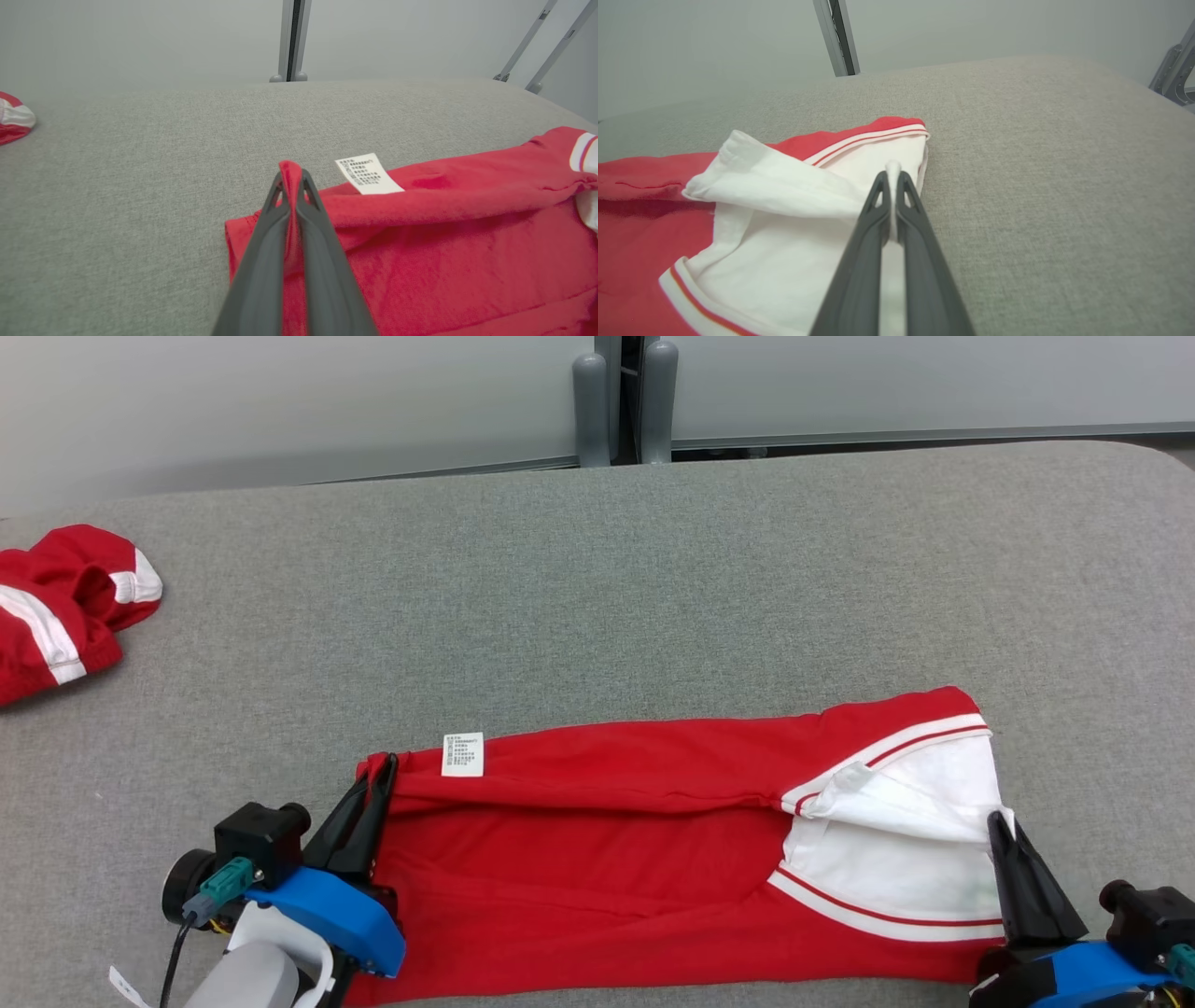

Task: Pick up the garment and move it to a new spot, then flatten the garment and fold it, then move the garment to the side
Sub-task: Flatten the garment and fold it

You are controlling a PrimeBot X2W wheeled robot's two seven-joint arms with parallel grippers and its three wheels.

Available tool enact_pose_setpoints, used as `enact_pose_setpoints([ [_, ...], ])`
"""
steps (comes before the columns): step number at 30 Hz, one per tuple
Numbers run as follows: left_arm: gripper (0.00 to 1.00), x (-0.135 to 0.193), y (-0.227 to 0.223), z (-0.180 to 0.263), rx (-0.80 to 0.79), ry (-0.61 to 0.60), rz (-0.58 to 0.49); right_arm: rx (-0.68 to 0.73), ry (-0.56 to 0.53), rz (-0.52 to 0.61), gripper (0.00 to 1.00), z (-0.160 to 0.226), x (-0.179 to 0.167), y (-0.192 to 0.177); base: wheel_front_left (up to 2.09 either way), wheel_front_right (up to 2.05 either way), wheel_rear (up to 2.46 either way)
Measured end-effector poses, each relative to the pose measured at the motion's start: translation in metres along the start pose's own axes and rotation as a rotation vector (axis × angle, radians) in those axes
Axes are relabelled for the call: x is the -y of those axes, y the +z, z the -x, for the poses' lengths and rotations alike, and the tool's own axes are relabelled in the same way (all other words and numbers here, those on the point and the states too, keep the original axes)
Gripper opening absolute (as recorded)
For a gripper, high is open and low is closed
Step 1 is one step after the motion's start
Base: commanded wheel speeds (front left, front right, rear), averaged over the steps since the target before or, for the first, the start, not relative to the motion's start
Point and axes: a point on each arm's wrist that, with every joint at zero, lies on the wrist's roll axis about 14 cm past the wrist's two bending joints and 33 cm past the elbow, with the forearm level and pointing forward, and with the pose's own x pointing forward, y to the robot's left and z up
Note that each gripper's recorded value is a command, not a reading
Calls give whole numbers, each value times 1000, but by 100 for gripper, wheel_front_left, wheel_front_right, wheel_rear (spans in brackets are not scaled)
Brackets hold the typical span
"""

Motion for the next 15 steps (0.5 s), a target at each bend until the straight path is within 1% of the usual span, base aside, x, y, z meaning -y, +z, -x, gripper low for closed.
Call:
enact_pose_setpoints([
  [9, 0, 3, -11, 5, -17, 10, 17, -36, -2, -11, 0, 10, -2, -13, 0, 0, 0],
  [10, 0, 3, -12, 6, -19, 10, 17, -36, -5, -11, 31, 10, -2, -12, 0, 0, 0],
  [11, 24, 3, -12, 6, -17, 13, 19, -34, -8, -10, 47, 11, -1, -12, 0, 0, 0],
  [12, 70, 3, -13, 7, -17, 16, 21, -33, -10, -10, 85, 11, 0, -11, 0, 0, 0],
  [13, 100, 2, -13, 8, -17, 23, 22, -30, -13, -9, 100, 11, 1, -11, 0, 0, 0],
  [15, 100, 0, -10, 8, -2, 35, 19, -23, -18, -2, 100, 11, 3, -8, 0, 0, 0],
])
